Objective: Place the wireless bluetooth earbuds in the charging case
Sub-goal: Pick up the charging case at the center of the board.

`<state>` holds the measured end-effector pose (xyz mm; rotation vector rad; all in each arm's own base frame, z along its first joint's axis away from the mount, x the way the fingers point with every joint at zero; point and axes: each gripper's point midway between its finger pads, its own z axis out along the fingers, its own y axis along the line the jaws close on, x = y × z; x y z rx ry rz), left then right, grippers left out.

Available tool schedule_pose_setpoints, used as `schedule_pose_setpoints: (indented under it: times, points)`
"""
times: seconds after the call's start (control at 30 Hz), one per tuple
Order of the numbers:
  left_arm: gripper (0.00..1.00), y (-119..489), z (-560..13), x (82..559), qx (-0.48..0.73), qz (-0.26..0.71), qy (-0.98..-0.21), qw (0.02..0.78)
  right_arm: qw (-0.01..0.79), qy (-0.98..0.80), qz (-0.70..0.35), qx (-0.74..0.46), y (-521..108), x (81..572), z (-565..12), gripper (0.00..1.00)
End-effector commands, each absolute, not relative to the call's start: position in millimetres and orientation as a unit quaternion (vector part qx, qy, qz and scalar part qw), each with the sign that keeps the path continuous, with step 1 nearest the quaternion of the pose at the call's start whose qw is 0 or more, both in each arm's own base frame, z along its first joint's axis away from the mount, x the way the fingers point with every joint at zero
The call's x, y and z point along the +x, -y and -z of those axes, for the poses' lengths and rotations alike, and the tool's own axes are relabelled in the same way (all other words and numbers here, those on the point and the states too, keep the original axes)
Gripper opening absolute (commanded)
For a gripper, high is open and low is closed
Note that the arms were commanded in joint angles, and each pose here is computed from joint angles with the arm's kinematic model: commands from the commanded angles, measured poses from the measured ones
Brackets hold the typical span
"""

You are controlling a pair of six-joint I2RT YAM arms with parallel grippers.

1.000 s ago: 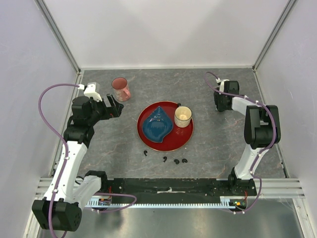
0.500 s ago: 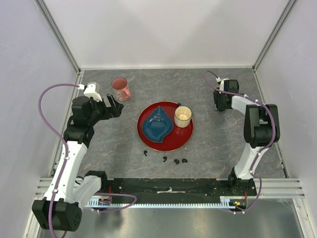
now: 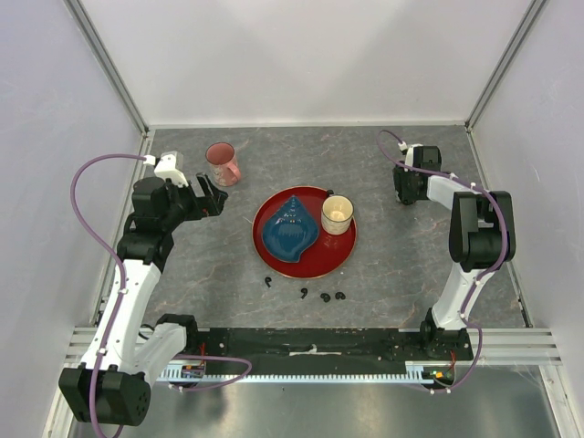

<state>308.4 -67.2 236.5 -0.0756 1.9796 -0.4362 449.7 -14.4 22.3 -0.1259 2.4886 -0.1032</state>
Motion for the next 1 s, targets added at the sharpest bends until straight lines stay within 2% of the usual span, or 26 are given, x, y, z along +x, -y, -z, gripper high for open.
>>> schedule_pose_setpoints:
  times: [0.0,0.47,0.97]
  points:
    - [0.98,70.6,-246.1,312.5,-0.036,0.200,-0.817,0.540,0.308,-0.950,0.022,-0.056,9.2,447.5,-16.0,0.65]
    - [0.99,71.1,-245.5,311.9,-0.036,0.200,-0.817,0.539,0.296,-0.954,-0.021,-0.052,-6.7,437.7,-18.4,0.64]
    - [0.99,71.5,-245.7,311.3,-0.034,0.201,-0.817,0.539,0.294,-0.955,0.011,-0.044,5.4,445.2,-11.2,0.61]
